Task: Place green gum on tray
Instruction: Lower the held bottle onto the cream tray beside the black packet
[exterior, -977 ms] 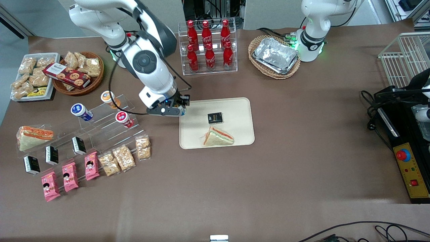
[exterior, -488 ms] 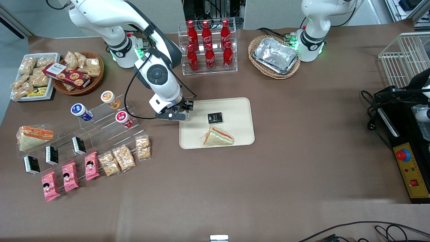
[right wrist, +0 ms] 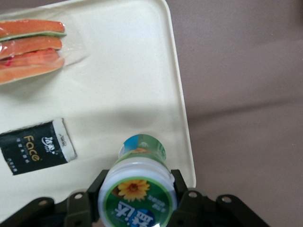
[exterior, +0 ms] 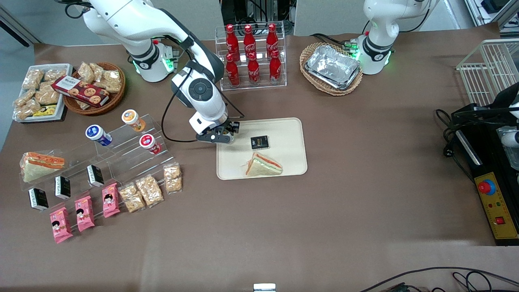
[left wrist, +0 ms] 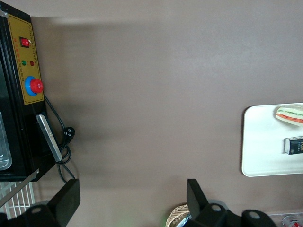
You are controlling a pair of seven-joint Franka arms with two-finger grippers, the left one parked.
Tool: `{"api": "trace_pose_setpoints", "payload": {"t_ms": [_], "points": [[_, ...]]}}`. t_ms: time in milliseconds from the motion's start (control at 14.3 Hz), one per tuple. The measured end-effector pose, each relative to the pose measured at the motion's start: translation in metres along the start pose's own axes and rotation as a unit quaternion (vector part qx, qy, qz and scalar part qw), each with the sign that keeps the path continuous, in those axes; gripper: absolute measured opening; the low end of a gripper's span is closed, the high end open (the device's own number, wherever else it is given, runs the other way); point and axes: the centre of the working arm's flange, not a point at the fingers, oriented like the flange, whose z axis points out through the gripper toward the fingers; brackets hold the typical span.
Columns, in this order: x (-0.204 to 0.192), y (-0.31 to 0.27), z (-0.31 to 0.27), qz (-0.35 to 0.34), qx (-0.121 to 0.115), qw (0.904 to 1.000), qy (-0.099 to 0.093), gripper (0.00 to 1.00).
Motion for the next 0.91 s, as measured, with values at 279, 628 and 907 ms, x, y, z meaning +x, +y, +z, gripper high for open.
{"api": "trace_pose_setpoints", "payload": {"t_ms": [279,628,907], "points": [[-0.003,-0.001,0.007,0.004,0.004,1.0,-0.001,0.58],[-0.008,-0.004,0.022,0.007,0.001,0.9999,0.012,0.58],[-0.02,-0.012,0.037,0.011,-0.007,0.9996,0.025,0.58]]}}
